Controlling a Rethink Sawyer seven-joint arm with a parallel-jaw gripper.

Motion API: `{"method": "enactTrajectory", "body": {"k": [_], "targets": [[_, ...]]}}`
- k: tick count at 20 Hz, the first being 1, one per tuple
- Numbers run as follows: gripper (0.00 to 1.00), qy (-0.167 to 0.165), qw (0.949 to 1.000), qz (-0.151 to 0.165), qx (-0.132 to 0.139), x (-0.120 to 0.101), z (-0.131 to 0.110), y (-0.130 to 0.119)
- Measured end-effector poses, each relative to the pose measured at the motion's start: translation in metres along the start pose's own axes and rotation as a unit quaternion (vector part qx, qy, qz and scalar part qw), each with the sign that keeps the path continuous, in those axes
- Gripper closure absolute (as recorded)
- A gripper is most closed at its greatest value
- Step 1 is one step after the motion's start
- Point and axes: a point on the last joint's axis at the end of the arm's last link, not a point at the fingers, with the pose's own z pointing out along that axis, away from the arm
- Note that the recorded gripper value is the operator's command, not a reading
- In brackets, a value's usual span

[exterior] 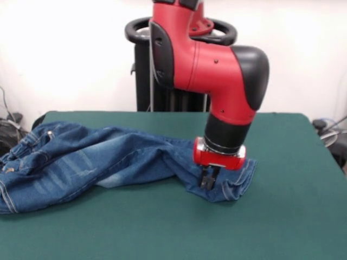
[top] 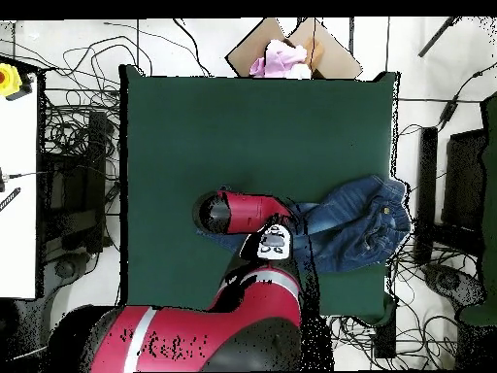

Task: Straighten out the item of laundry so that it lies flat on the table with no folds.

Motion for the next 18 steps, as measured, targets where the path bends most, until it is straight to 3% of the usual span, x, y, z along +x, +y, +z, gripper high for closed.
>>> {"method": "enactTrajectory", "body": {"k": [4,10,18], "targets": [[1.0,-0.006,1.0,-0.004,-0.001,-0.004,-0.008,0.009],[1.0,-0.018,0.9996,0.017,-0.011,-0.019,-0.021,0.021],[1.0,-0.042,0.998,0.037,-0.031,-0.044,-0.011,0.068]]}}
